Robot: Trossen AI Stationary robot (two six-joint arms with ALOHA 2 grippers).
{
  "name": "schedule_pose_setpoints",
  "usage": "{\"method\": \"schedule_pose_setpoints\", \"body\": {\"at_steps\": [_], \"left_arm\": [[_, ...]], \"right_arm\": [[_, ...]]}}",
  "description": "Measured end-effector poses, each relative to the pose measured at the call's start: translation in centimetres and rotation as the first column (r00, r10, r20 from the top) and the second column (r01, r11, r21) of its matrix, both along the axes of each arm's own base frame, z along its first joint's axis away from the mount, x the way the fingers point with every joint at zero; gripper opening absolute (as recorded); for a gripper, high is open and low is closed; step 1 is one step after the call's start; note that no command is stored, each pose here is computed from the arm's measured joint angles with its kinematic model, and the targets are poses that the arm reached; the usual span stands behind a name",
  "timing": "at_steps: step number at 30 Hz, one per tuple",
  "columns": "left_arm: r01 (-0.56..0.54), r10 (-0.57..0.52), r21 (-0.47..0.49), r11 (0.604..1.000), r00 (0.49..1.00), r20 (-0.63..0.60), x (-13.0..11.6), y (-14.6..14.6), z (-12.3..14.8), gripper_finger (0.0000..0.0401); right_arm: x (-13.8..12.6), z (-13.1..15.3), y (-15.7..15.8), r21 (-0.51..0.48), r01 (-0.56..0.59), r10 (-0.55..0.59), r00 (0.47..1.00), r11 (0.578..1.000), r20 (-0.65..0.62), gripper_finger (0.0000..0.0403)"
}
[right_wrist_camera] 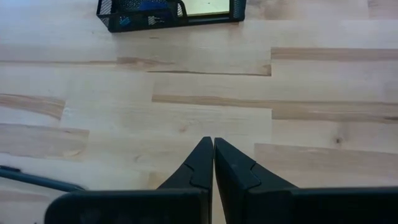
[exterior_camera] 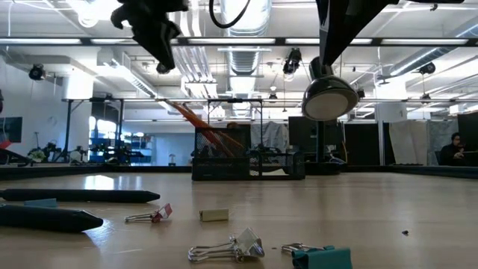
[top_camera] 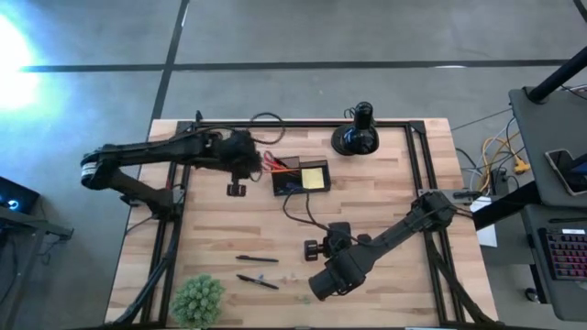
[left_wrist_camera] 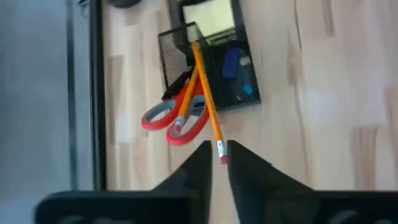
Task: Pick and place office supplies into organizer
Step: Adjust the pencil in the black organizer
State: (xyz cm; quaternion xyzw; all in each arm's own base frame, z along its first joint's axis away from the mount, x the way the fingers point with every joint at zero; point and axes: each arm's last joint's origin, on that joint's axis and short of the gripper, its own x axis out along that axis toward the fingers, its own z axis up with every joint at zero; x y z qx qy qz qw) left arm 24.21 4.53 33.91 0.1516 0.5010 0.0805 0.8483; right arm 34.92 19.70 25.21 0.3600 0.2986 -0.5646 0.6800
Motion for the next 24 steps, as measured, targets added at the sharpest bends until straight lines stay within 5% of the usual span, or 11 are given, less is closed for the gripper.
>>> {"method": "schedule_pose_setpoints", "body": {"at_steps": [9, 18, 24], "left_arm": [[-0.286, 0.347, -0.263, 0.921, 0.911, 0.223, -3.0, 0.2, -2.9, 0.0154], [-0.109, 0.133, -0.115, 0.987, 0.966, 0.221, -3.5, 0.0, -7.3, 0.0173], [-0.084, 0.109, -0.099, 0.992, 0.951, 0.289, -3.3, 0.1, -8.0, 0.0173]], "right_arm": [[-0.1, -0.2, -0.1, -0.006, -0.002, 0.002, 1.000, 1.000, -0.011, 0.0009], [0.0, -0.2, 0.0, -0.004, -0.006, 0.006, 1.000, 1.000, -0.012, 0.0009], [0.0, -0.2, 0.0, 0.002, -0.004, 0.004, 1.000, 1.000, -0.014, 0.0009]]}}
